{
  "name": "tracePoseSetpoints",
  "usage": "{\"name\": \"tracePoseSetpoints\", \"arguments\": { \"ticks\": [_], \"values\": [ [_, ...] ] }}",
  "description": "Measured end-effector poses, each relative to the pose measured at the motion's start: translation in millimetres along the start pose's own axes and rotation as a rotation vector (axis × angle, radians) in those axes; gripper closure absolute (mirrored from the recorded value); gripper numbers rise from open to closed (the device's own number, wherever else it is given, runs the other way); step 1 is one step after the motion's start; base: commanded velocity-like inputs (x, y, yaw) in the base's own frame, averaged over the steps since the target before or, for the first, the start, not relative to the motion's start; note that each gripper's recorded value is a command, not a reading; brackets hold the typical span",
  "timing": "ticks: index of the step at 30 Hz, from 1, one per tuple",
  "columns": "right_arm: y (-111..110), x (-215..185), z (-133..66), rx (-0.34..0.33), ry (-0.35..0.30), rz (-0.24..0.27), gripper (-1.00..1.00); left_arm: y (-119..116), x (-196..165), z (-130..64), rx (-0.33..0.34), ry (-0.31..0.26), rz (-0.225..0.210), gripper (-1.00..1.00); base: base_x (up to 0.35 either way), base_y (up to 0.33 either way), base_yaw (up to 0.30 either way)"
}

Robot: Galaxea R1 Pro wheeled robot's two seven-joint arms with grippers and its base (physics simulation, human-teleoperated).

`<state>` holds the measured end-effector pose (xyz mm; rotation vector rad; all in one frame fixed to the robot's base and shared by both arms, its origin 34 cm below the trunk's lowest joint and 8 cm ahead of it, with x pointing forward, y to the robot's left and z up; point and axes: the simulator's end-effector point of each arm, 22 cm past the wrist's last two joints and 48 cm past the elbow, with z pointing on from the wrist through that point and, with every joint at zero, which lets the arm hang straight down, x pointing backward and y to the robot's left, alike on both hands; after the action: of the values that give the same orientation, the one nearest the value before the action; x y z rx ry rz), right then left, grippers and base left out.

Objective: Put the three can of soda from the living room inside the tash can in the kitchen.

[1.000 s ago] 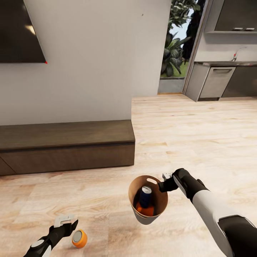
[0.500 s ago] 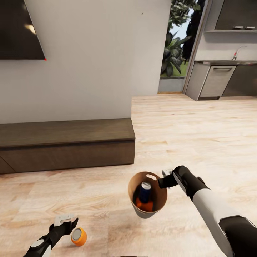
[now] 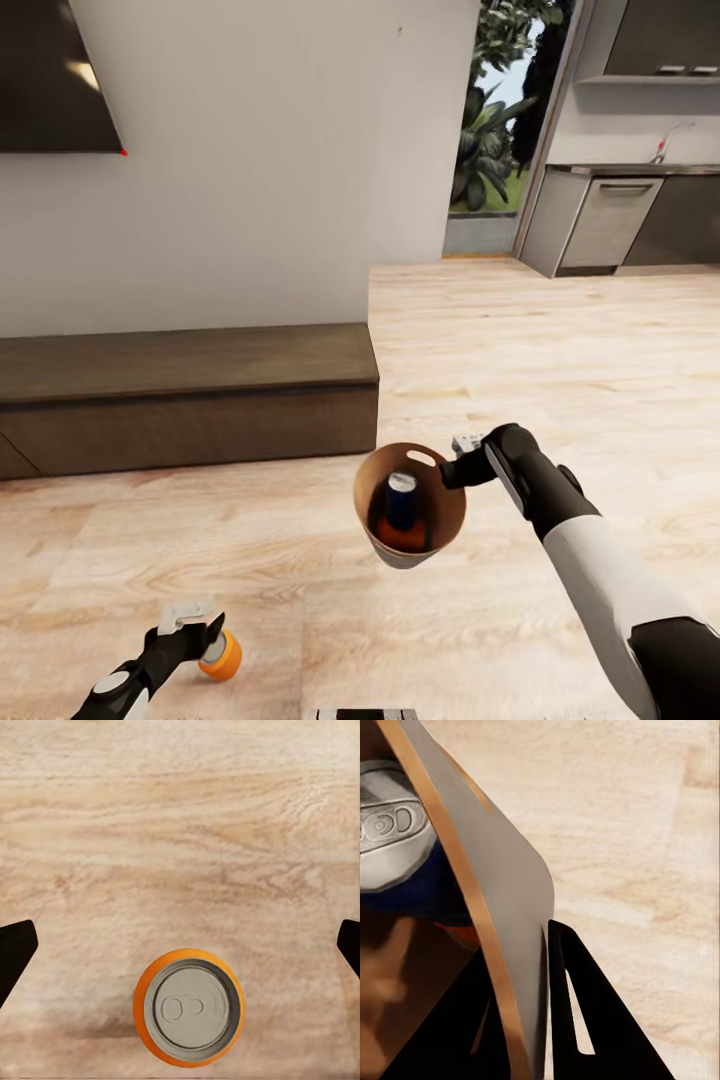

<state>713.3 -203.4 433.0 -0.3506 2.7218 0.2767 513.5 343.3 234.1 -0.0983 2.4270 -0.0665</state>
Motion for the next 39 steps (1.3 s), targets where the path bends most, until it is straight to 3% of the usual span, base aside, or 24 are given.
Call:
{"name": "tracePoseSetpoints", "arguments": {
  "ticks": [22,39],
  "values": [
    [-2.1,26.4,48.0,-0.024,0.073,0.016,1.00,-3.7,48.4,13.8,0.007,0.094,0.011,-1.00,0.000,0.000,0.000],
    [-1.9,26.4,48.2,-0.020,0.073,0.010,1.00,-8.8,46.5,14.2,0.015,0.088,0.008,-1.00,0.081,0.000,0.000]
  ]
}}
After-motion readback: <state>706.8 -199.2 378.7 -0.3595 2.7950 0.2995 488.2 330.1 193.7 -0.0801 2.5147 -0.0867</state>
